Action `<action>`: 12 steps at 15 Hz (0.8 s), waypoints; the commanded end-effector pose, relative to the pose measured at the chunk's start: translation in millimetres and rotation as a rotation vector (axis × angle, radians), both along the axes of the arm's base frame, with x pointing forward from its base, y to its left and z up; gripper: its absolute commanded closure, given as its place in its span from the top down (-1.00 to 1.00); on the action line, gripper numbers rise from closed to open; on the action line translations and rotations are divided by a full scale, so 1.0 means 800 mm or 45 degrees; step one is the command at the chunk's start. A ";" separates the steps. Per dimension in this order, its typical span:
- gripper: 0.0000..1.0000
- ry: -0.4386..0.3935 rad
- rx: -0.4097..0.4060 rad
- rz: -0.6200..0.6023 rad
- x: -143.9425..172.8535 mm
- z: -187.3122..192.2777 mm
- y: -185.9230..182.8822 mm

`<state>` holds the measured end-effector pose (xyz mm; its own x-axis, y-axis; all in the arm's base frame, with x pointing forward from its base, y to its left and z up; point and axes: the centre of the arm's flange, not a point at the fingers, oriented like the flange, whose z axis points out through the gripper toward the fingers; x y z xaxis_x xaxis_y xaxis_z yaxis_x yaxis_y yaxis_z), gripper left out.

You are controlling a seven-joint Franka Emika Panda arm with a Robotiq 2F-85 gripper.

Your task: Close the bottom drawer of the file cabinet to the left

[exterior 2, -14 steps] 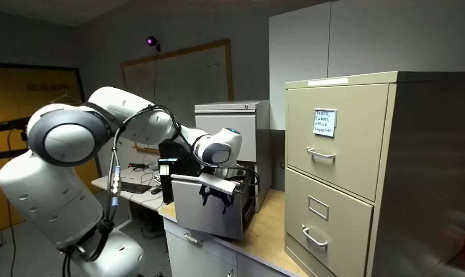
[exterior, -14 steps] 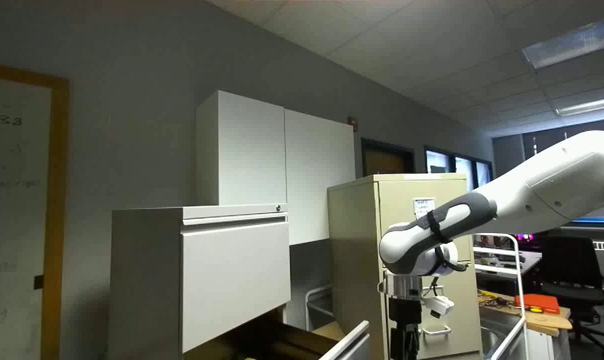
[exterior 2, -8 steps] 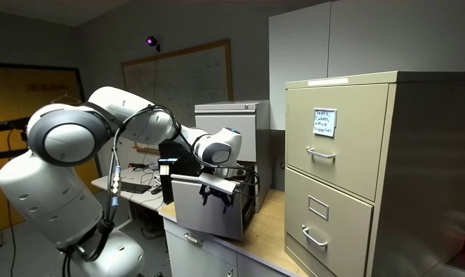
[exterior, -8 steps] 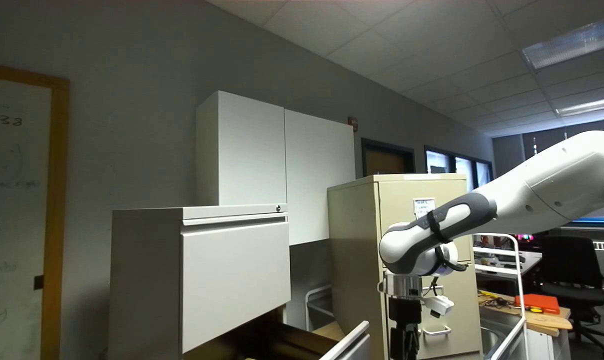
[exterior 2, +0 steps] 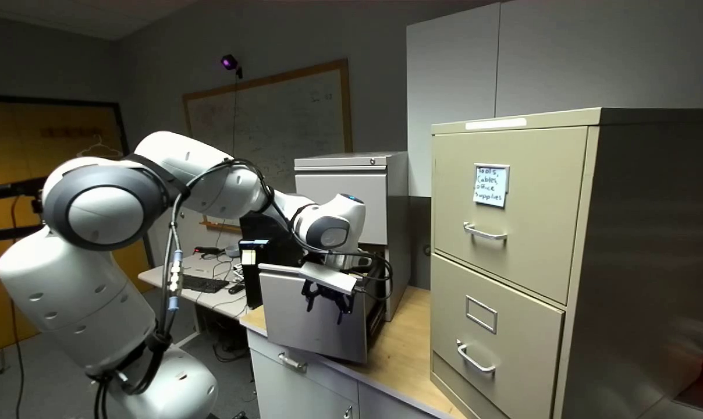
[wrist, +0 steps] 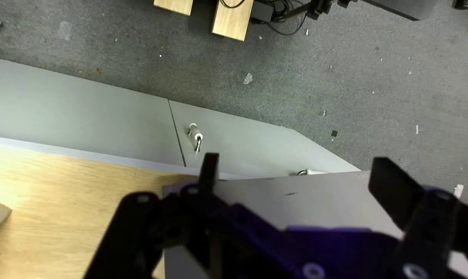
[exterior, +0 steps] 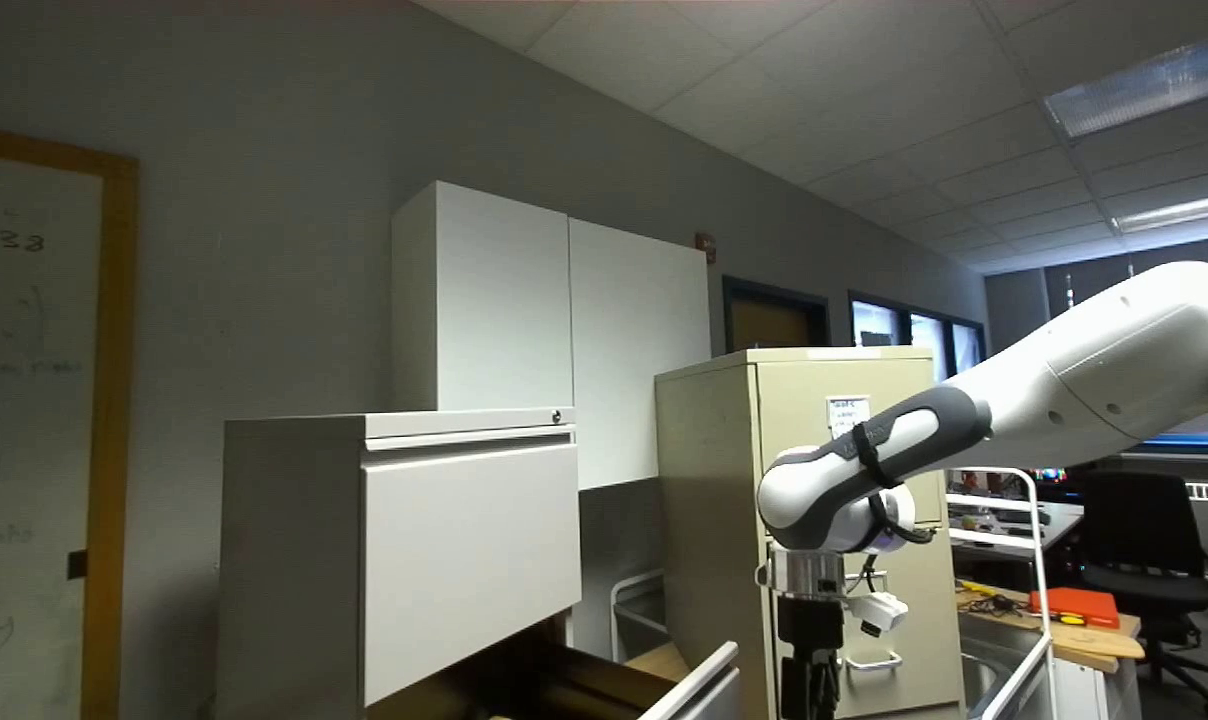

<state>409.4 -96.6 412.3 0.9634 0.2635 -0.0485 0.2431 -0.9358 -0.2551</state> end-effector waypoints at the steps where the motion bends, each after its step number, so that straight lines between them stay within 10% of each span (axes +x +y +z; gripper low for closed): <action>1: 1.00 -0.016 -0.026 -0.010 0.017 -0.002 0.006; 5: 1.00 -0.119 -0.061 -0.020 0.056 -0.007 0.028; 6: 0.50 -0.170 -0.077 -0.024 0.068 -0.008 0.035; 12: -0.28 -0.454 -0.140 -0.106 0.114 -0.007 0.050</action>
<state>478.4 -61.1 404.2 0.9537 0.2382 0.1837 0.2574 -0.9622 -0.0885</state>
